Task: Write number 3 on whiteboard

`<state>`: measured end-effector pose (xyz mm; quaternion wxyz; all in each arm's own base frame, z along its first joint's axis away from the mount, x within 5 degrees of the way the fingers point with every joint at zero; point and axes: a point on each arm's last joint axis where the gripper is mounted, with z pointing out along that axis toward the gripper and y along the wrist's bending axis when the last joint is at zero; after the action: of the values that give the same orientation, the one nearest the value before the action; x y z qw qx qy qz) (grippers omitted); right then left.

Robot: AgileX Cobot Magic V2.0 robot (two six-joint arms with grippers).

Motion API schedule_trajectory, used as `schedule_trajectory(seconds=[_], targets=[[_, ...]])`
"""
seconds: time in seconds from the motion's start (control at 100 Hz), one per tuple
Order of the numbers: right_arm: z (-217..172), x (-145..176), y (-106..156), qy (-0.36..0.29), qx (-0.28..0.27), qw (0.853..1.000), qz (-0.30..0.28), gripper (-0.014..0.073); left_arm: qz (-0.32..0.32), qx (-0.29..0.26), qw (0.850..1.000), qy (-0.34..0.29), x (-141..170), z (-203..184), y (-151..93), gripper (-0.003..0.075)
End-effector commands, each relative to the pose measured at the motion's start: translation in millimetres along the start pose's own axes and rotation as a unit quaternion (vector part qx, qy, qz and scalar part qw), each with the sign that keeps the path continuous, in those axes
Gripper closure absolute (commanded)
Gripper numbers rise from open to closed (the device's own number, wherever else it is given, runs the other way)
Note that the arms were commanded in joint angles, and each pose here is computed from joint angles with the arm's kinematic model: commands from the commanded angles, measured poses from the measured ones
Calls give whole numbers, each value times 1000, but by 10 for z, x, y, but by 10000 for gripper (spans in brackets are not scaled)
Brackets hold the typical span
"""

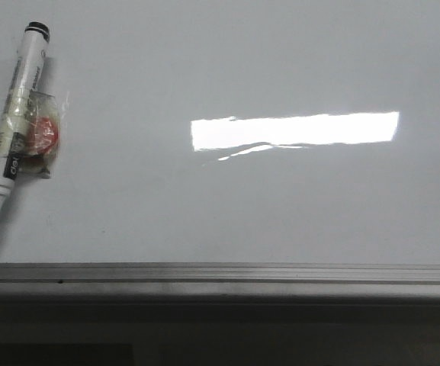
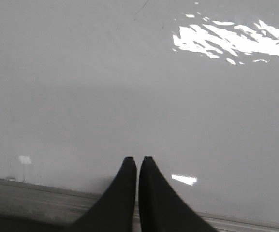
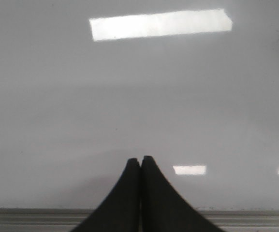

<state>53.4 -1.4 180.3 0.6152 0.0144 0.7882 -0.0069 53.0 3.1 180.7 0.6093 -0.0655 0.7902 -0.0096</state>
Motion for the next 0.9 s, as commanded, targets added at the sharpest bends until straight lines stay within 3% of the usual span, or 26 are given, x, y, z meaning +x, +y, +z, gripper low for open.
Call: schedule_trajectory(seconds=[0.0,0.57,0.89], targets=[[14,61,-7,-3,5,1000,-8,649,-10,1,1000,-13,70,21,6,741],[14,61,-7,-3,5,1000,-8,649,-10,1,1000,-13,70,21,6,741],[14,61,-7,-3,5,1000,-8,649,-11,6,997,-81,-54,9,0,741]])
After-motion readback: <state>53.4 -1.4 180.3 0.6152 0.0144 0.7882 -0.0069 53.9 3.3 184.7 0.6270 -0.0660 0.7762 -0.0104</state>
